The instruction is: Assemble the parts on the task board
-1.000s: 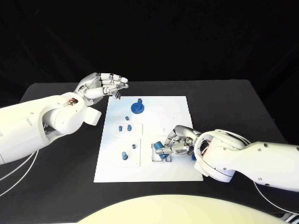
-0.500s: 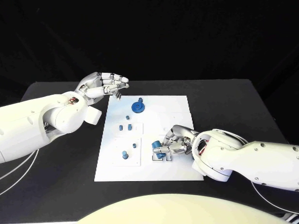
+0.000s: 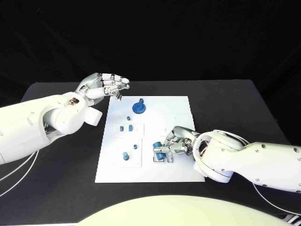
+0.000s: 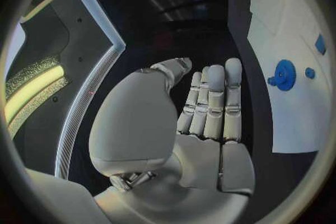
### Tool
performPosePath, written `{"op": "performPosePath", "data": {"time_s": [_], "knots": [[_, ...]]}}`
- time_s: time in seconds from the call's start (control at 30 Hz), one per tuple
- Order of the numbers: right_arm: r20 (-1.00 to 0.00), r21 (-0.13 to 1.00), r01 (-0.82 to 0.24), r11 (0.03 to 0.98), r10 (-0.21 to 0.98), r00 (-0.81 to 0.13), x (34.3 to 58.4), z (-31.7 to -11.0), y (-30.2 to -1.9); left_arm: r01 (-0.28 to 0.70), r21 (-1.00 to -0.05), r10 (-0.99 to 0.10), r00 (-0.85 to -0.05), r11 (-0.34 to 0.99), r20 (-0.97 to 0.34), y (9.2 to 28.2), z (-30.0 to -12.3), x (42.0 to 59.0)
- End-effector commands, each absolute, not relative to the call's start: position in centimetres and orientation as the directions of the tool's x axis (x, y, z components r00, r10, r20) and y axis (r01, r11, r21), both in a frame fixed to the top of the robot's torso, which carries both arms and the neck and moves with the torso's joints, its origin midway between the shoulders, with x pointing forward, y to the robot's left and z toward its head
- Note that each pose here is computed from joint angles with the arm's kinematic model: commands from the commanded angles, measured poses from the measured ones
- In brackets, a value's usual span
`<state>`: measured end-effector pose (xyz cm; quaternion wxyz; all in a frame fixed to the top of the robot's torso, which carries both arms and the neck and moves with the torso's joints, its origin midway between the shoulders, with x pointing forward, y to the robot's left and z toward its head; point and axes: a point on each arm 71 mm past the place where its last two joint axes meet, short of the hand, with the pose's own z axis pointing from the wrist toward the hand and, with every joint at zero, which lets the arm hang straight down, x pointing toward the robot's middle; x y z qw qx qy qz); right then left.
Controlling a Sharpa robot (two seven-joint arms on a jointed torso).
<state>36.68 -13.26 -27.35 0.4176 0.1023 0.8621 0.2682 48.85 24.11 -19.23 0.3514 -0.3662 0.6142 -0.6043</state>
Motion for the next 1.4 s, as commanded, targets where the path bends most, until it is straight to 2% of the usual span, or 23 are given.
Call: {"op": "performPosePath", "data": {"time_s": [0.03, 1.4], "knots": [[-0.671, 0.528, -0.068, 0.847, 0.367, -0.645, 36.49, -27.45, -13.22, -0.028, -1.000, -0.867, -0.497, -0.002, 0.016, 23.95, -19.17, 48.80], [-0.683, 0.530, -0.087, 0.843, 0.364, -0.633, 36.16, -27.14, -13.37, -0.037, -0.999, -0.867, -0.498, 0.009, 0.011, 24.13, -19.28, 48.81]]}}
